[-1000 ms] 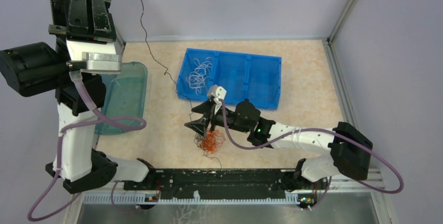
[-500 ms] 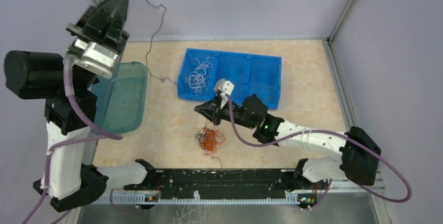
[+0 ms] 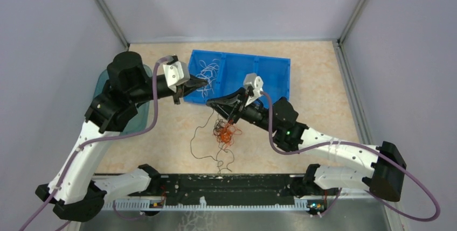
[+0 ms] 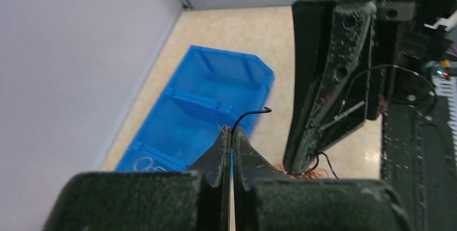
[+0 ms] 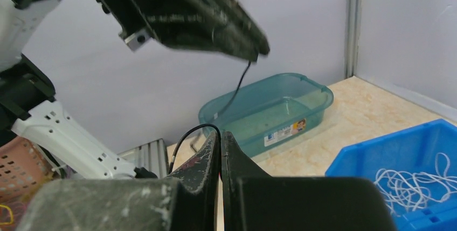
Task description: Untangle the cables
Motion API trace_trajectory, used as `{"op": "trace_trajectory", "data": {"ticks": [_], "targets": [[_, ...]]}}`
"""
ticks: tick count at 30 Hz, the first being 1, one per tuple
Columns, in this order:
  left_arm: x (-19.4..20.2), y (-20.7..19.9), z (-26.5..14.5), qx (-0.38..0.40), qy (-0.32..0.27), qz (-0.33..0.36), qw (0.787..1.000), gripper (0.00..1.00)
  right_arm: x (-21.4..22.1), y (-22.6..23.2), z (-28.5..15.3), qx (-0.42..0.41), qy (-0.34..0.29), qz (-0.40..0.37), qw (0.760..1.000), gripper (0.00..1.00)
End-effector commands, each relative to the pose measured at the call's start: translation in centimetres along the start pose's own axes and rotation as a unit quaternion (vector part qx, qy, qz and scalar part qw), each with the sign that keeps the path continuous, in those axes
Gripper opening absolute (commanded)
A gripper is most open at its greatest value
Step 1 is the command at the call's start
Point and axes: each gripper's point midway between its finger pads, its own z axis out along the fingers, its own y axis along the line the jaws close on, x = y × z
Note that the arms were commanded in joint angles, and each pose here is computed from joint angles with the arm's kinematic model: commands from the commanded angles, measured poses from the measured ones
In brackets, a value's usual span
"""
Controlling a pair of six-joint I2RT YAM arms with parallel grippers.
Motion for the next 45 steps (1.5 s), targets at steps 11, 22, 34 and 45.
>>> {"op": "trace_trajectory", "data": {"ticks": [11,22,34,45], "targets": [[5.1,-8.3,-0.9,0.140,0.021,-0.137,0.980,0.03,-5.6,2.3,-0.2,-0.042,-0.092,0.068,0.993,0.00],[3.3,-8.4,-0.7,0.142,-0.033,-0.142,0.979,0.04,-6.9,3.9,1.1,-0.086,-0.104,0.113,0.984,0.00],[3.6,-5.5,-0.4,0.042,-0.066,-0.109,0.991,0.23,-7.8,4.6,2.0,-0.110,-0.125,0.165,0.972,0.00],[2.7,-3.9,-0.1,0.002,-0.104,-0.108,0.989,0.32,-8.3,5.6,3.4,-0.137,-0.135,0.202,0.960,0.00]]}}
